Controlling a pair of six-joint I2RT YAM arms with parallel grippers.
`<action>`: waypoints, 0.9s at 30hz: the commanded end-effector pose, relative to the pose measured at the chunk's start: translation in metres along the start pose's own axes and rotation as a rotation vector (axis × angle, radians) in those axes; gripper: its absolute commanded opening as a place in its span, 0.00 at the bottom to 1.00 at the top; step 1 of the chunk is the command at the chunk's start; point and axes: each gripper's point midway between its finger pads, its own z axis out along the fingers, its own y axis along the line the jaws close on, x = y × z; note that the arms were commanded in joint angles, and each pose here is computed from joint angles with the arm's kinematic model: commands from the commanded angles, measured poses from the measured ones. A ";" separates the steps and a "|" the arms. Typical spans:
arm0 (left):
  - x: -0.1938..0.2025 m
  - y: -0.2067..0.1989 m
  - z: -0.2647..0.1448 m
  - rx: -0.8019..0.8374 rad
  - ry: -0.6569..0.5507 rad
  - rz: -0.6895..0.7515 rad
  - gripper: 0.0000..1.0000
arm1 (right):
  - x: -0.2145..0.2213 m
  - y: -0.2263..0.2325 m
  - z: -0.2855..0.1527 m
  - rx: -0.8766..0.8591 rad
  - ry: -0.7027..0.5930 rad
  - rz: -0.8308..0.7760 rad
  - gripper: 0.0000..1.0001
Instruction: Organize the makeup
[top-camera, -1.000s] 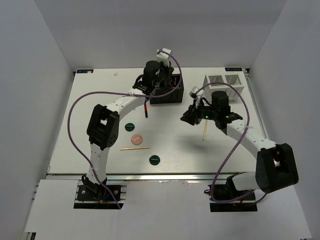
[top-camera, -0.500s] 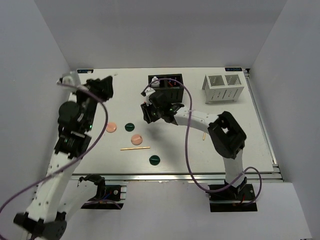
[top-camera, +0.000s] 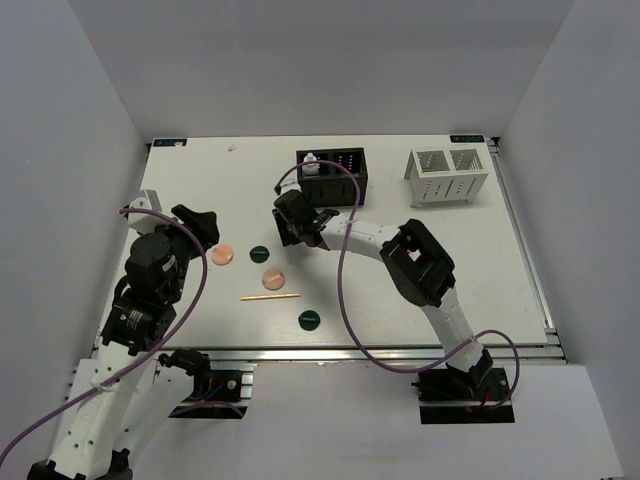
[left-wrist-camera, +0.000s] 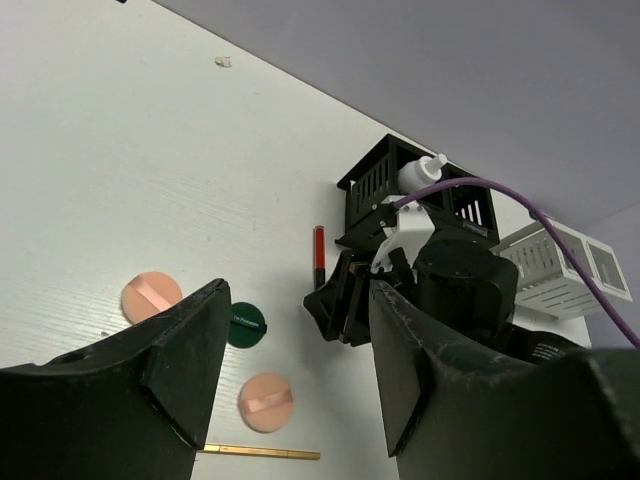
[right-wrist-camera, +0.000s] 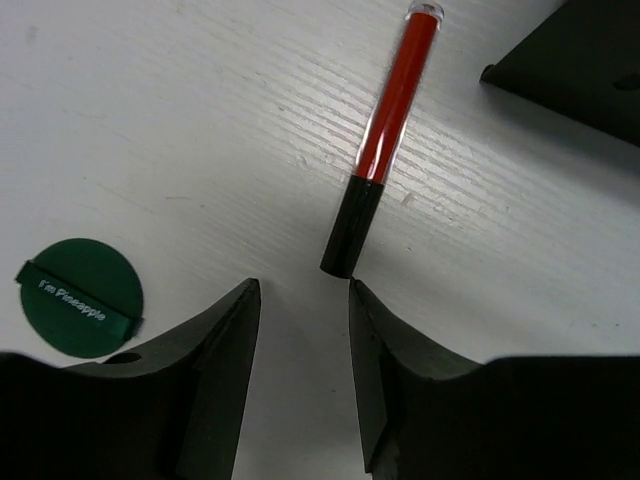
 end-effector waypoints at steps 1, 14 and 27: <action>-0.007 0.001 -0.006 -0.019 0.003 0.010 0.67 | -0.017 -0.007 0.006 0.080 -0.070 0.025 0.46; 0.002 -0.002 0.002 -0.010 0.033 0.005 0.67 | -0.022 -0.014 0.023 0.109 -0.094 0.012 0.46; -0.003 0.004 -0.005 -0.040 0.019 -0.019 0.67 | 0.012 -0.029 0.034 0.112 0.002 0.031 0.01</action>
